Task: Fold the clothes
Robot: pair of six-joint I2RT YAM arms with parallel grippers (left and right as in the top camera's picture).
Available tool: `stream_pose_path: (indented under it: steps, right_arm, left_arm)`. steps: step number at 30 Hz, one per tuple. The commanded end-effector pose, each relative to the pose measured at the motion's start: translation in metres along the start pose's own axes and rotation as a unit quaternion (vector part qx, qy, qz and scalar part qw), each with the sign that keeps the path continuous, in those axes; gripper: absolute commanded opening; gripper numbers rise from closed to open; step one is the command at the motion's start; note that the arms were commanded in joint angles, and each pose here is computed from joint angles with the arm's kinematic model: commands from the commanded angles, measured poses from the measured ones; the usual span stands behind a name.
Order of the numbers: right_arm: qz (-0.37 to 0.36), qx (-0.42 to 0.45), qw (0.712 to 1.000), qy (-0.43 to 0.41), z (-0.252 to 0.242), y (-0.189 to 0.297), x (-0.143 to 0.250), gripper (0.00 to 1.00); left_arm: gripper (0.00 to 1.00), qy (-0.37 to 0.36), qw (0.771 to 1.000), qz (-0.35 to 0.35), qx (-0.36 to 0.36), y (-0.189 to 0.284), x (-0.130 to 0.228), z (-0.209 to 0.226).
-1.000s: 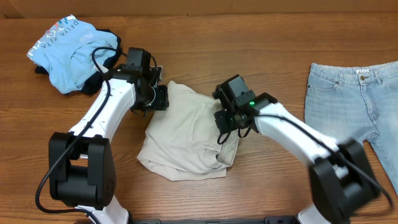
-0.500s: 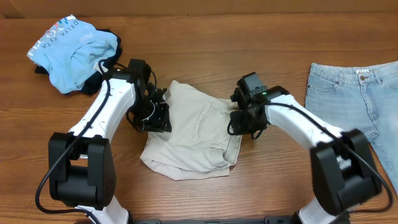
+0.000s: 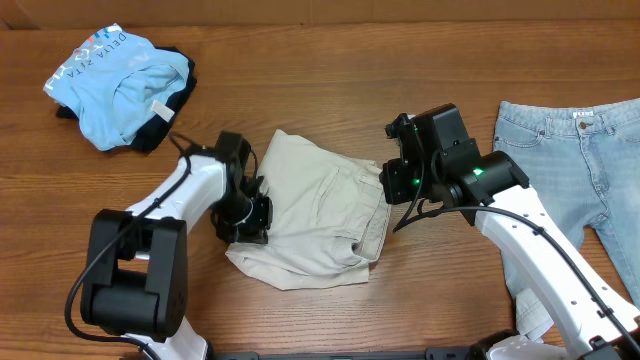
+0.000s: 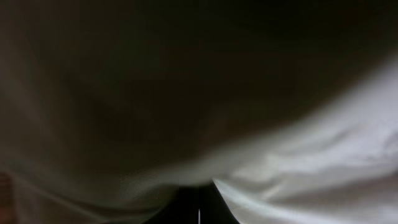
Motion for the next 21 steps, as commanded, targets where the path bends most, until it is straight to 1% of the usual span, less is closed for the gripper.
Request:
stream_pose_path:
  steps: [1, 3, 7, 10, 13, 15, 16, 18, 20, 21]
  right_arm:
    - [-0.012, -0.034, 0.999, 0.0, 0.01, 0.003, -0.008, 0.05]
    - [-0.017, -0.056, 0.998, -0.01, 0.016, 0.001, -0.012, 0.05]
    - [-0.032, -0.08, 0.994, -0.069, 0.02, -0.01, -0.026, 0.05]
    - [-0.033, -0.08, 0.988, -0.125, 0.014, -0.027, -0.034, 0.05]
    - [-0.023, -0.082, 0.983, -0.162, 0.012, -0.049, -0.036, 0.05]
    - [-0.019, -0.083, 0.983, -0.165, 0.01, -0.065, -0.037, 0.05]
    - [-0.018, -0.083, 0.982, -0.166, 0.009, -0.073, -0.038, 0.05]
    - [-0.011, -0.08, 0.981, -0.178, 0.004, -0.089, -0.037, 0.05]
    - [0.002, -0.067, 0.975, -0.211, -0.004, -0.101, -0.031, 0.05]
    - [0.009, -0.062, 0.972, -0.225, -0.008, -0.107, -0.028, 0.05]
  left_arm:
    - [0.04, 0.081, 0.995, -0.046, -0.033, -0.01, -0.01, 0.019]
    - [0.04, 0.067, 0.993, -0.096, -0.033, -0.008, -0.032, 0.017]
    - [0.04, 0.027, 0.978, -0.205, 0.018, 0.022, -0.086, -0.014]
    - [0.04, 0.019, 0.959, -0.279, 0.047, 0.066, -0.122, -0.037]
    - [0.04, -0.003, 0.945, -0.317, 0.08, 0.115, -0.139, -0.063]
    - [0.12, -0.031, 0.943, -0.322, 0.08, 0.145, -0.138, -0.076]
    - [0.24, -0.045, 0.945, -0.316, 0.077, 0.156, -0.133, -0.081]
    - [0.44, -0.05, 0.956, -0.284, 0.061, 0.17, -0.114, -0.083]
    - [0.57, -0.038, 0.968, -0.243, 0.042, 0.171, -0.094, -0.076]
    - [0.6, -0.031, 0.974, -0.221, 0.031, 0.168, -0.084, -0.071]
Point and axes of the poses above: each gripper's point midway between its finger pads, its own y axis back along the fingers, its own z axis along the line the jaws close on, x = y × z, the point moved 2 cm from there along y, back along the fingers, and after that the axes turned 10 degrees about y, right-handed, at the moved point
